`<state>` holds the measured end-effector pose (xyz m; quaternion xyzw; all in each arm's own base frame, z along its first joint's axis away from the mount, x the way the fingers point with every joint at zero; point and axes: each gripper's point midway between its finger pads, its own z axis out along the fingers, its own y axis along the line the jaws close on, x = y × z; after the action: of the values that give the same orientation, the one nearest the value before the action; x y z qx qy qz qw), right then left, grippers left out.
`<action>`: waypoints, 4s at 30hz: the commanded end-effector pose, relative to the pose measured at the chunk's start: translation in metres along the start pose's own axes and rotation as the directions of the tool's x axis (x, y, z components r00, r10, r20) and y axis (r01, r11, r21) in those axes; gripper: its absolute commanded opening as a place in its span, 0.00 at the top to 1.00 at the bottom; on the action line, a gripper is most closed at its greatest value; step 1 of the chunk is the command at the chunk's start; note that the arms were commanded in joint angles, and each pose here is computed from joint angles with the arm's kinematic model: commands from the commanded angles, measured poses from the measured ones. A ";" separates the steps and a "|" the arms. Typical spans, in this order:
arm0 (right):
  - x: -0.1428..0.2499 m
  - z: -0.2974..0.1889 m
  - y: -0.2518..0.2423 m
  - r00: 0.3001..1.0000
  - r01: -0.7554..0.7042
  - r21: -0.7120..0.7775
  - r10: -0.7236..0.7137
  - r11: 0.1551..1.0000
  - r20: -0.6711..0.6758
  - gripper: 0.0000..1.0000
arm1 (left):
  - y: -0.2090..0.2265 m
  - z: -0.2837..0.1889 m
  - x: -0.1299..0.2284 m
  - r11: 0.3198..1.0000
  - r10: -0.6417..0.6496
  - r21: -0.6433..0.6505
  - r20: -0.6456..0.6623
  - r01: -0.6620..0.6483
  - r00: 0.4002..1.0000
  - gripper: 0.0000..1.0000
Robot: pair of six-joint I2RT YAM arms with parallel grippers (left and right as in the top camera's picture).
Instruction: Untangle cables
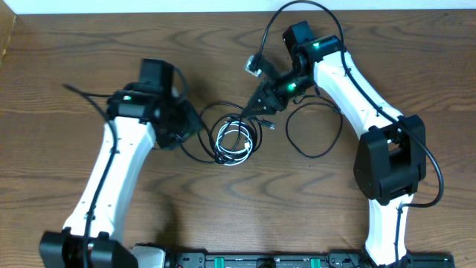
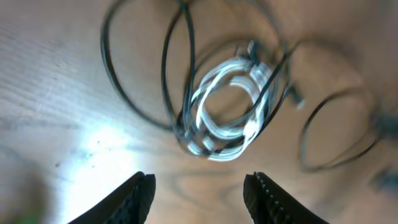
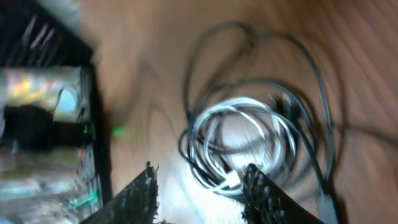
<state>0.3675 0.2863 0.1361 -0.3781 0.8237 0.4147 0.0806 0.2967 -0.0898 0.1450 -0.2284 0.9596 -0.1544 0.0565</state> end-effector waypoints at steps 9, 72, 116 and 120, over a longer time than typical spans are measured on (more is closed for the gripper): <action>0.042 -0.034 -0.091 0.865 -0.445 0.562 0.496 0.697 0.070 0.44 | -0.006 0.059 0.075 0.778 0.568 -0.072 -0.341 -0.624 0.749 0.49; 0.139 -0.111 -0.189 0.612 -0.727 0.583 0.727 0.363 0.310 0.46 | -0.048 0.156 0.067 0.515 0.837 -0.170 -0.112 -0.840 0.536 0.68; 0.017 -0.035 -0.054 0.820 -0.528 -0.199 0.556 0.826 0.132 0.39 | -0.095 -0.061 -0.015 0.839 0.441 0.011 0.573 -0.544 0.691 0.93; 0.006 -0.006 -0.029 0.827 -0.531 -0.211 0.556 0.820 0.080 0.41 | -0.088 -0.082 -0.029 0.881 0.328 0.068 0.625 -0.469 0.708 0.92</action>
<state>0.3983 0.2417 0.1096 -0.1039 0.8633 0.4938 0.0090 0.3387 -0.1396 0.2285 0.0140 0.9108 -0.1410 0.3877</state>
